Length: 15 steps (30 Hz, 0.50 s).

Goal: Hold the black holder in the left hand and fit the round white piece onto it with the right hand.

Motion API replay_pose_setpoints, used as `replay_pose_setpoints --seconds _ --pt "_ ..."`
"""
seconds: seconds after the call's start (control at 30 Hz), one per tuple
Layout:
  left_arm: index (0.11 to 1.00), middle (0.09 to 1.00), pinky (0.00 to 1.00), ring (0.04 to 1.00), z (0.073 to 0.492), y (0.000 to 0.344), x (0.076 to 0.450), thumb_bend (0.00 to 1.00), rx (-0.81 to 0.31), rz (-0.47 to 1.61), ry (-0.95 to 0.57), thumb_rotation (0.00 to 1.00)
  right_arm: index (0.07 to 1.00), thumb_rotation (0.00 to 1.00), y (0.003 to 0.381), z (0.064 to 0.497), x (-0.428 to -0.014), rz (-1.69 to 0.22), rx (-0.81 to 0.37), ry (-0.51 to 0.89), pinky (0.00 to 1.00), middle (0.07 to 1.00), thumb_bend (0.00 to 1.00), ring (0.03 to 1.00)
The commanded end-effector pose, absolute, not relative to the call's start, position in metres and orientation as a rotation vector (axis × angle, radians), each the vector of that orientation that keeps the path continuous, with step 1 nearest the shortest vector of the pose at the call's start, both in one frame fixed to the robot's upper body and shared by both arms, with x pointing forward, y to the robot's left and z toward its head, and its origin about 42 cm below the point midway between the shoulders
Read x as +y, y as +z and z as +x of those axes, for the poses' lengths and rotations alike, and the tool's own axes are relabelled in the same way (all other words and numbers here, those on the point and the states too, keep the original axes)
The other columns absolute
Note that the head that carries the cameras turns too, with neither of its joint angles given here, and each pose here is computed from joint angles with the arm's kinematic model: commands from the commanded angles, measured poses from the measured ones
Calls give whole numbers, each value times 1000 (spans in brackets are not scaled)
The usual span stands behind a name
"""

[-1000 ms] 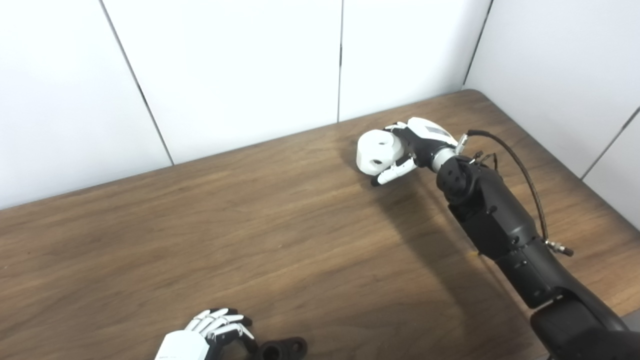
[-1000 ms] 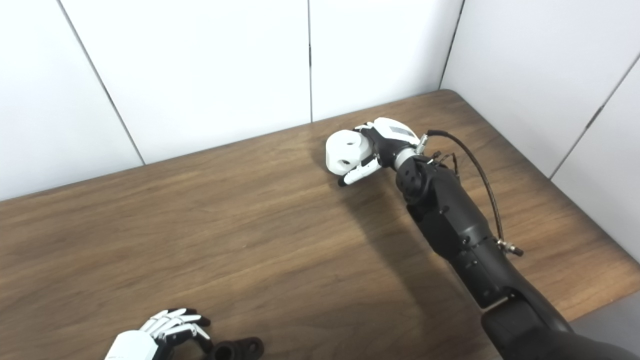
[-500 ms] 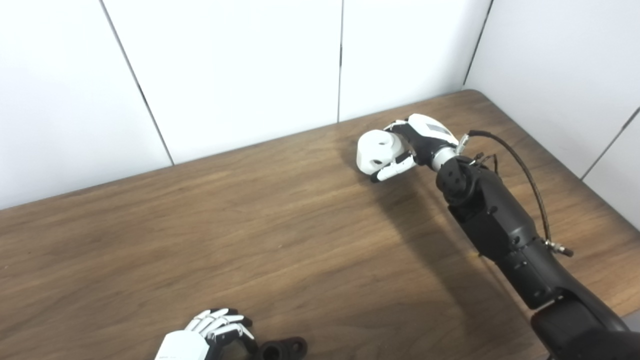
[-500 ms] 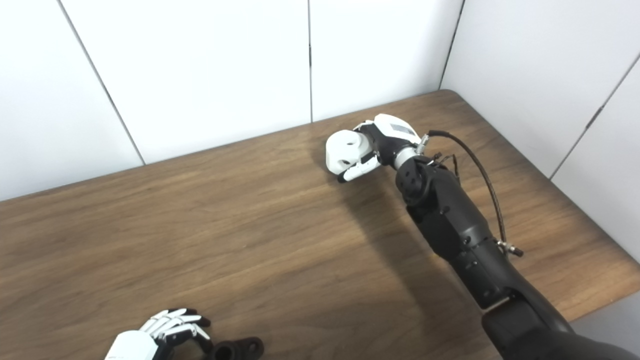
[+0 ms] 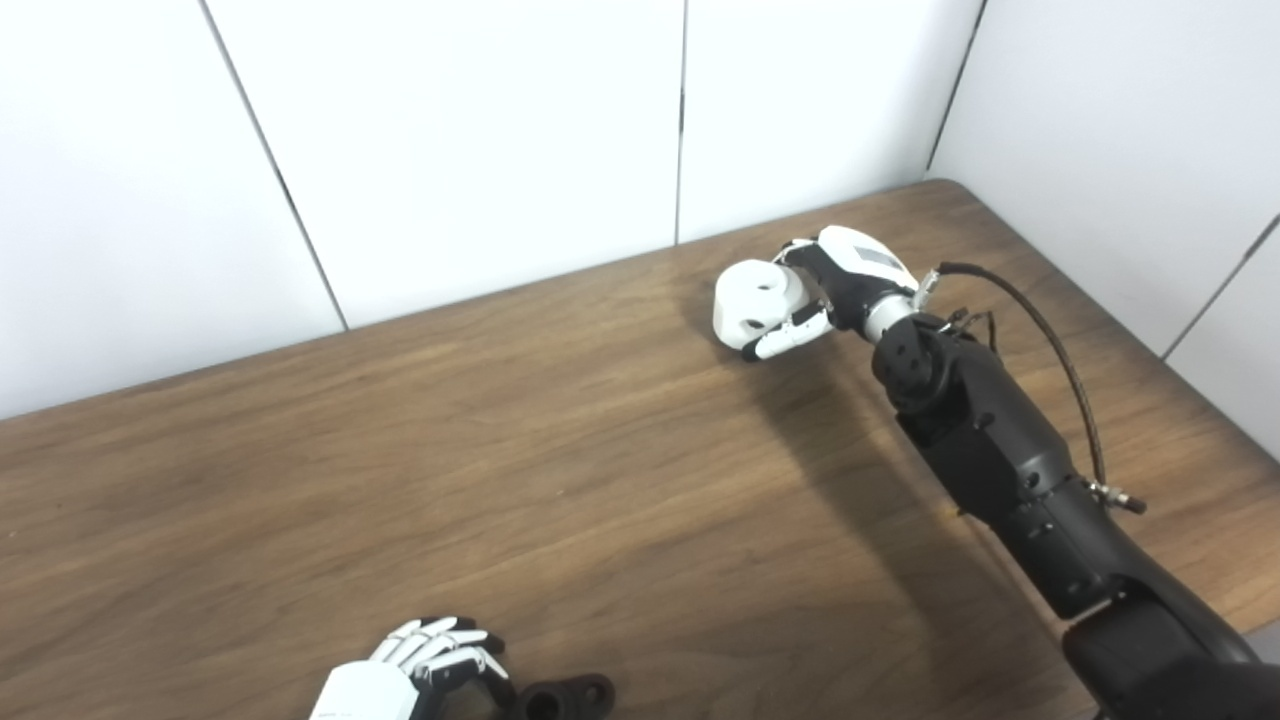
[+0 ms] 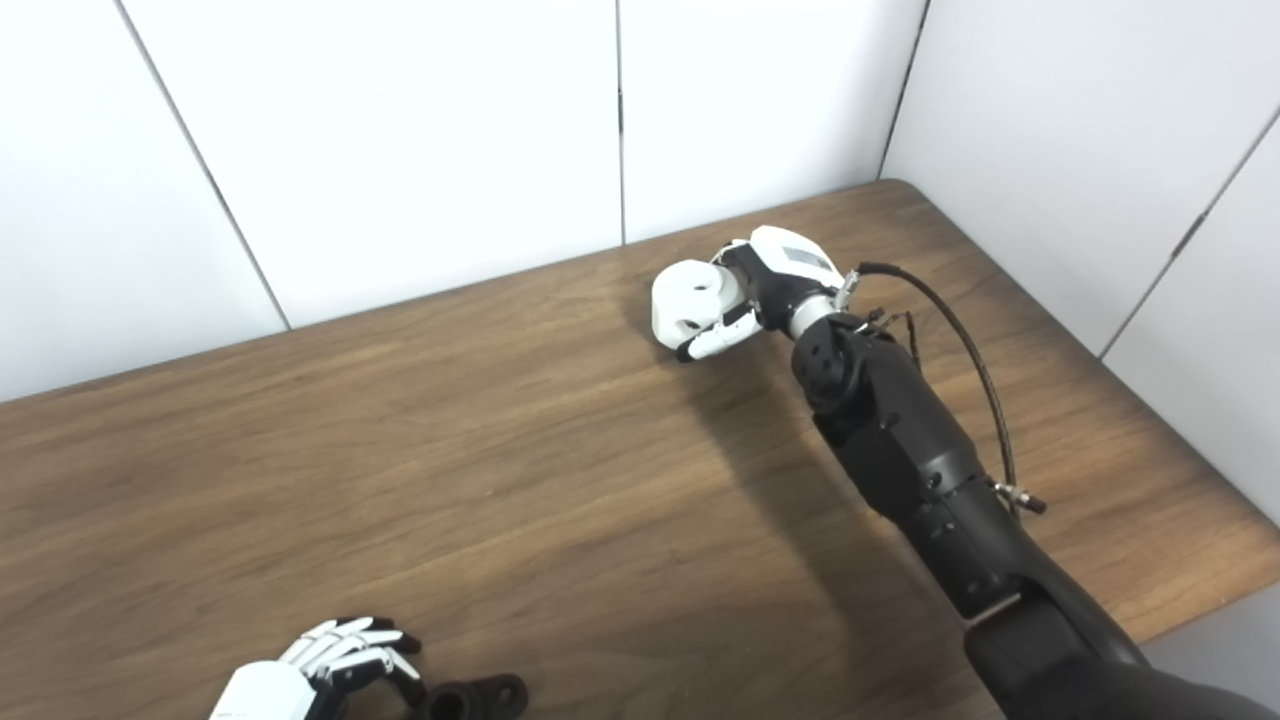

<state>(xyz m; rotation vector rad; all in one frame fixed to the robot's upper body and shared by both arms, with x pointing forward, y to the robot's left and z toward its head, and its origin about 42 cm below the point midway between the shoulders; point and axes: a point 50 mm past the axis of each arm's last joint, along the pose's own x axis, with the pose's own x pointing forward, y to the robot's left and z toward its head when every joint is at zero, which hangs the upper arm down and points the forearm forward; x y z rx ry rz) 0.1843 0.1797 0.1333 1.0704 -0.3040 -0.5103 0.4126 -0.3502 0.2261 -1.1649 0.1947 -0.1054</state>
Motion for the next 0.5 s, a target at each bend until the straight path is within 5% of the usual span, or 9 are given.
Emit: replay_pose_setpoints --seconds 0.0,0.47 --pt "485 729 843 801 173 116 187 520 -190 1106 -569 54 670 341 254 417 -358 -1198 99 -162 946 916 796 982" --pt "485 730 848 800 172 118 188 520 -194 1116 -566 54 640 311 255 416 -357 -1198 84 -167 968 906 774 979"
